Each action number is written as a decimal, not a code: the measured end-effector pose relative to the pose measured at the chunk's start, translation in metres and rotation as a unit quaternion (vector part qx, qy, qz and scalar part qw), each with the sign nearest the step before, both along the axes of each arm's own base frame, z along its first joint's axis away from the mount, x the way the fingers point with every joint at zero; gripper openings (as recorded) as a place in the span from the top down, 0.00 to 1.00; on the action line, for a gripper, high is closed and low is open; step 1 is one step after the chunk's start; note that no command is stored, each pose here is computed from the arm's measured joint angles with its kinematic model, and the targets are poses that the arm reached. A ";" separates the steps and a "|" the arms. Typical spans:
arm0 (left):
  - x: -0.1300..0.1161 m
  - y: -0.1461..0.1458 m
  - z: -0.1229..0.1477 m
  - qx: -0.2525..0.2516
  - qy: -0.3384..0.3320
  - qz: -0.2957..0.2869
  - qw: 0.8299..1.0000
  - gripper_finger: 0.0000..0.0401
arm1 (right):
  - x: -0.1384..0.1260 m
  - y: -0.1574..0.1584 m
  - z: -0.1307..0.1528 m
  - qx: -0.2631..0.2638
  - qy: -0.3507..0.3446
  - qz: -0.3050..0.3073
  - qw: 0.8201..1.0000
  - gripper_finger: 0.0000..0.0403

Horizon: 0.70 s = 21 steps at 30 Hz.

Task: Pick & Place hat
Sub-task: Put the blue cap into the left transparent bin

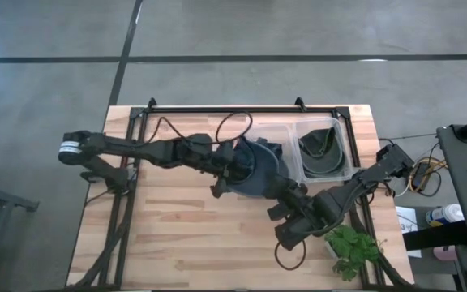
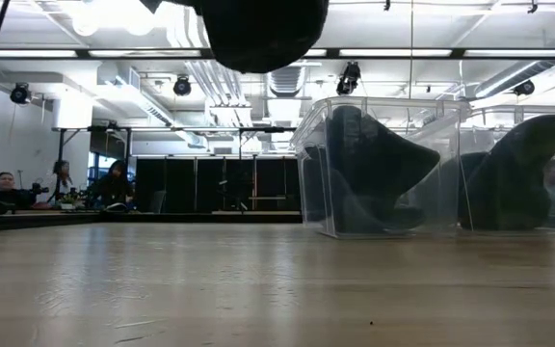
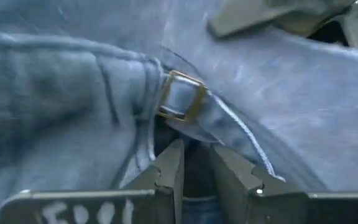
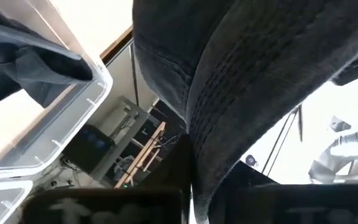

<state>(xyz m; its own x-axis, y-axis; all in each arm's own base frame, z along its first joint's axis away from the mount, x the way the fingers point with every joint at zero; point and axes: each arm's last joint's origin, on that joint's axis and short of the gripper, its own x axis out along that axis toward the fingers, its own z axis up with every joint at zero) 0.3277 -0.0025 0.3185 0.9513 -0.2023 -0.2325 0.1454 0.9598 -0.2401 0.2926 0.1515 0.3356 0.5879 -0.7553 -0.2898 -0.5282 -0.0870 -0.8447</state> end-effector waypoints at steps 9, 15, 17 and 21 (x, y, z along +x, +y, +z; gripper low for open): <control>-0.041 0.004 0.038 0.078 -0.040 0.067 0.994 0.82 | -0.023 -0.012 -0.006 0.031 -0.021 -0.063 0.997 0.97; -0.073 0.008 0.060 0.092 -0.058 0.124 0.986 0.82 | -0.024 -0.026 -0.021 0.182 -0.048 -0.166 0.968 0.97; -0.081 0.008 0.063 0.094 -0.055 0.135 0.985 0.82 | -0.023 -0.034 -0.029 0.199 -0.062 -0.199 0.958 0.97; -0.092 0.009 0.065 0.101 -0.041 0.156 0.982 0.82 | -0.021 -0.050 -0.042 0.157 -0.088 -0.223 0.958 0.97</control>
